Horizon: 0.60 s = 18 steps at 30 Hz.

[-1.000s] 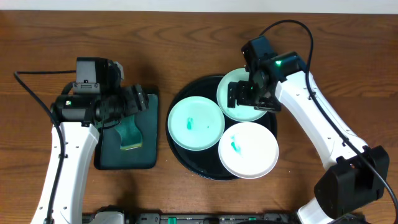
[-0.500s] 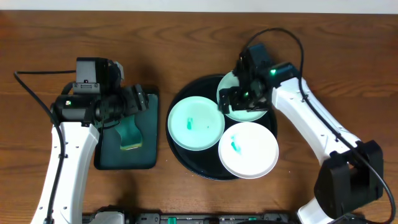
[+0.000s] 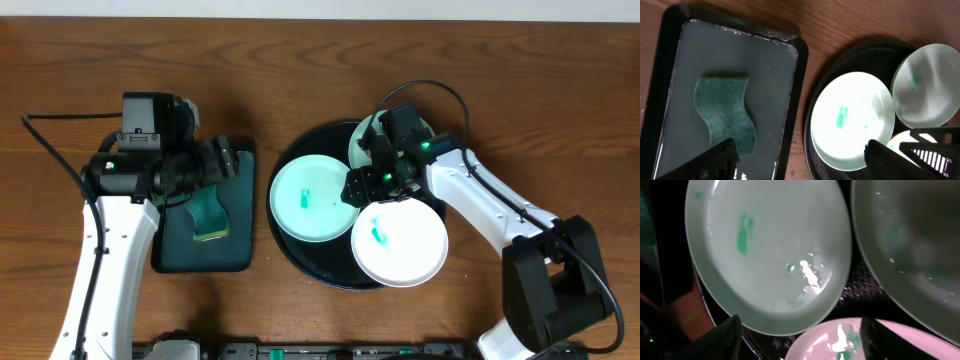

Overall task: Clean dirty plates on tray and stack at the side
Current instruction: 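Grip the top plate rim with the right gripper and tilt it up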

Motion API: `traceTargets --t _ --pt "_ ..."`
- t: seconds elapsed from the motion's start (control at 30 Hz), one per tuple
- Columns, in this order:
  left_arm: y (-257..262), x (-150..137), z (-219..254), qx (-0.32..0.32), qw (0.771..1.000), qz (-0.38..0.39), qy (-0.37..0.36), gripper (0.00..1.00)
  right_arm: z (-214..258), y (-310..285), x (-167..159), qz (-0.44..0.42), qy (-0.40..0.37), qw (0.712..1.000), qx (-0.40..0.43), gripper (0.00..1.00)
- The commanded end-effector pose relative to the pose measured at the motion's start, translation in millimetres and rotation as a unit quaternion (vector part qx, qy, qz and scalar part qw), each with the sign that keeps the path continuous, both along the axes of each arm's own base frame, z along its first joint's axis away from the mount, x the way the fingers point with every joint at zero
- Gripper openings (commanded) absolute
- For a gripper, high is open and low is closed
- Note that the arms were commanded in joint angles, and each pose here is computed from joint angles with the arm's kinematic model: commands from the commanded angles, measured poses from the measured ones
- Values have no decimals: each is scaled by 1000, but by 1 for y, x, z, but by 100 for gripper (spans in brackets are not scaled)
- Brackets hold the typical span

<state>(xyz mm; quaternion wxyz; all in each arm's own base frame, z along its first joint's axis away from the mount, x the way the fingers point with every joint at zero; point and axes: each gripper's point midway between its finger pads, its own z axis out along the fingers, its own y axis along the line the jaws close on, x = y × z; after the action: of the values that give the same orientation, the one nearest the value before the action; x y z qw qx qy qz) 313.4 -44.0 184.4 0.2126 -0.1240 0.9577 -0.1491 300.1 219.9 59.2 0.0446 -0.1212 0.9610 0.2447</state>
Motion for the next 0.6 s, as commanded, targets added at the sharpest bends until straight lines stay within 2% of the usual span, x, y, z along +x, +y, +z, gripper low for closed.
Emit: traceTargets --t 0.0,0.27,0.4,0.57 --pt "2 4 9 0 1000 5 -11 82 -3 11 -5 4 5 1000 1 72" --pt "2 4 8 0 1000 5 -11 82 -19 23 2 -12 -2 1000 -13 69" --pt "2 4 8 0 1000 5 -11 82 -27 18 6 -50 11 998 -29 58" --pt "2 4 8 0 1000 5 -11 82 -31 18 8 -51 8 998 -32 59"
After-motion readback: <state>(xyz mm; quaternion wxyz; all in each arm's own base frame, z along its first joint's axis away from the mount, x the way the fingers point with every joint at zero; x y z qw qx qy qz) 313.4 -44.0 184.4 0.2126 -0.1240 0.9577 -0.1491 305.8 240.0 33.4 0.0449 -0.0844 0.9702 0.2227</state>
